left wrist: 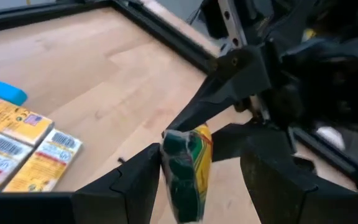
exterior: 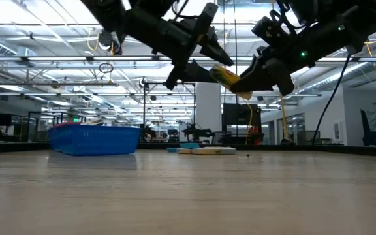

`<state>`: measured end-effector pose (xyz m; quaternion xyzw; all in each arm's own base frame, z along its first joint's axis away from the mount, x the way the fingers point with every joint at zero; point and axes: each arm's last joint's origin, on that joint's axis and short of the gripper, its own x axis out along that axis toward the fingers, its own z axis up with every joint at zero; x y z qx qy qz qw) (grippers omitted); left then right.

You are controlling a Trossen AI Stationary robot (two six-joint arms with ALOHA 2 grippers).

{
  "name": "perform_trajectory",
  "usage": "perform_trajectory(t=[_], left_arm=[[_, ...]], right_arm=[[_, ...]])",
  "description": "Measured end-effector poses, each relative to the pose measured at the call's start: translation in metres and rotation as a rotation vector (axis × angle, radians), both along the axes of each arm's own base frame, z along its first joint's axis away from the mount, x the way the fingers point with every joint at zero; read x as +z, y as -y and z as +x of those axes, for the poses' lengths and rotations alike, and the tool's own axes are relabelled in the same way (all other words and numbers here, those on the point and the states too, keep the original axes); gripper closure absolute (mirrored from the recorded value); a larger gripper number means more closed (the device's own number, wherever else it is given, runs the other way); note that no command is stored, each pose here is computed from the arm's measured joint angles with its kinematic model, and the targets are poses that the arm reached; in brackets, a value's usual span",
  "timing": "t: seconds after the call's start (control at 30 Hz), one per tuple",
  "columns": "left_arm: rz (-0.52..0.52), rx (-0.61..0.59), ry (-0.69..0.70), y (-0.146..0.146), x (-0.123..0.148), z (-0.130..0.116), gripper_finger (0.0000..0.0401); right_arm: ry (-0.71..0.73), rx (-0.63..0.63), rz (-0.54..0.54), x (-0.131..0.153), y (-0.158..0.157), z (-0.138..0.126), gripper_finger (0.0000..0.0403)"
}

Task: Pick & Place School Supplies
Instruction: Put the yellow crayon box into the middle blue bin

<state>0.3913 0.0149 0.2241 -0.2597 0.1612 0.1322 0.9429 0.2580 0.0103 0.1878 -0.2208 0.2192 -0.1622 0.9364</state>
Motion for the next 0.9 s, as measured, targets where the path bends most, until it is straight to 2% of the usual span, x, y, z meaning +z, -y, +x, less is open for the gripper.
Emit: perform_trajectory(t=[0.13,0.4,0.5,0.73,0.9], left_arm=[[0.007,0.003,-0.054,-0.001,0.0,0.003,0.0178],[0.001,0.001,-0.063,-0.002,-0.001,0.003,0.0183],[0.0,0.006,-0.061,-0.003,-0.001,0.002,0.0213],[-0.007,0.006,-0.063,-0.01,-0.001,0.002,0.0329],[0.012,0.005,-0.059,-0.015,0.0,0.001,0.0331]], right_arm=[[0.005,0.005,0.003,0.0,0.0,0.0,0.0323],[0.008,0.004,-0.001,0.001,0.0,0.0,0.0325],[0.004,0.007,-0.006,0.001,0.0,0.0,0.0322],[-0.001,0.005,-0.004,0.0,0.0,0.0,0.0321],[0.021,-0.017,0.038,0.0,0.0,0.0,0.0304]])
